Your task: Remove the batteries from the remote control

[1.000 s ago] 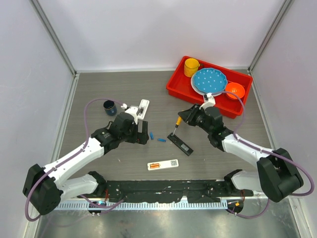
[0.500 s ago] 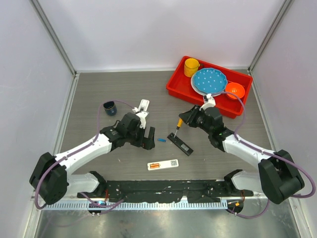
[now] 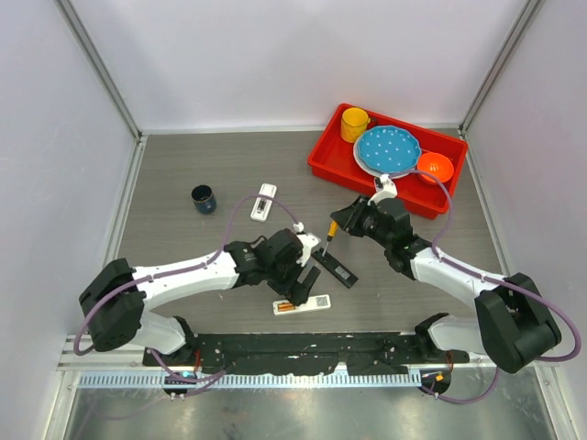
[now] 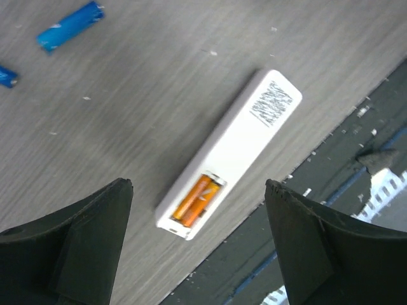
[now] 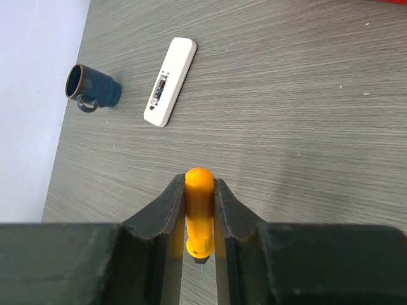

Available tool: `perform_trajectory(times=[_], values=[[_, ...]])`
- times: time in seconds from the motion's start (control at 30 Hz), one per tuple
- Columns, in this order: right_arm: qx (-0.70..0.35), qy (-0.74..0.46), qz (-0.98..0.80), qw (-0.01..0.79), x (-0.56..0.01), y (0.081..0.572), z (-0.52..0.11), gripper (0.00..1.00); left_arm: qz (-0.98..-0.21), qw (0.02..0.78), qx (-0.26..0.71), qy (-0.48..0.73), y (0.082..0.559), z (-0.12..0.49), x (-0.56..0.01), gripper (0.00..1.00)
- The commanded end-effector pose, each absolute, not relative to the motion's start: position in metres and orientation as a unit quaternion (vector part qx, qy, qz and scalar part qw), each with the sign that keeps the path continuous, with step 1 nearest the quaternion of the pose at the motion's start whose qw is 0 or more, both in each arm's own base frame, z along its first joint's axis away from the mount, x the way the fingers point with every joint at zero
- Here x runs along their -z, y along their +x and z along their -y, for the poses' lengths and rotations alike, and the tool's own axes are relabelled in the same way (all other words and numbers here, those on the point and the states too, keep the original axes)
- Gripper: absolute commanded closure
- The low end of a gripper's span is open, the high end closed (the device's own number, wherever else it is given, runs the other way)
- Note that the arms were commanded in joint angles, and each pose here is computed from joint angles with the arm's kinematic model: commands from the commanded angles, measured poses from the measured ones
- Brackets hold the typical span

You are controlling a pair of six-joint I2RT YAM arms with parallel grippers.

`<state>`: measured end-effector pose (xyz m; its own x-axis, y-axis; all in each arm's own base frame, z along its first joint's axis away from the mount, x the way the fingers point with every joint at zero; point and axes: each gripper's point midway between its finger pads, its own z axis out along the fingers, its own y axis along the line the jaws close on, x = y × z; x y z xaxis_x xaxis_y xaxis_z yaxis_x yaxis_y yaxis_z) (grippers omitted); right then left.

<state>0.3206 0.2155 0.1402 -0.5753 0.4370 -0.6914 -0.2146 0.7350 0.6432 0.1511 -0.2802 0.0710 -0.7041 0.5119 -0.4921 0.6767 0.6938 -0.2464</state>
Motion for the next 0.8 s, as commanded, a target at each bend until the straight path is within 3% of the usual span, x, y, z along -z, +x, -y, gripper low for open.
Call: perform_trajectory(times=[0.0, 0.07, 0.17, 0.2, 0.3, 0.4, 0.57, 0.77], values=[[-0.367, 0.058, -0.797, 0.477, -0.155, 0.325, -0.219, 0.99, -0.884, 0.228, 0.239, 0.331, 0.133, 0.306, -0.104, 0.21], [-0.367, 0.056, -0.799, 0.473, -0.153, 0.325, -0.220, 0.99, -0.880, 0.219, 0.261, 0.331, 0.120, 0.311, -0.105, 0.27], [-0.369, 0.057, -0.798, 0.473, -0.152, 0.325, -0.221, 0.99, -0.880, 0.201, 0.293, 0.316, 0.101, 0.317, -0.100, 0.51], [-0.369, 0.056, -0.799, 0.471, -0.151, 0.325, -0.221, 0.99, -0.880, 0.199, 0.307, 0.304, 0.097, 0.321, -0.100, 0.65], [-0.371, 0.056, -0.798, 0.472, -0.153, 0.324, -0.222, 0.99, -0.888, 0.182, 0.314, 0.281, 0.087, 0.319, -0.085, 0.85], [-0.371, 0.057, -0.797, 0.472, -0.153, 0.324, -0.221, 0.99, -0.896, 0.169, 0.324, 0.251, 0.078, 0.316, -0.072, 0.96], [-0.371, 0.056, -0.797, 0.474, -0.154, 0.322, -0.219, 0.99, -0.922, 0.178, 0.285, 0.191, 0.081, 0.292, -0.050, 1.00], [-0.373, 0.055, -0.795, 0.475, -0.157, 0.322, -0.220, 0.99, -0.939, 0.247, 0.202, 0.128, 0.112, 0.258, -0.042, 1.00]])
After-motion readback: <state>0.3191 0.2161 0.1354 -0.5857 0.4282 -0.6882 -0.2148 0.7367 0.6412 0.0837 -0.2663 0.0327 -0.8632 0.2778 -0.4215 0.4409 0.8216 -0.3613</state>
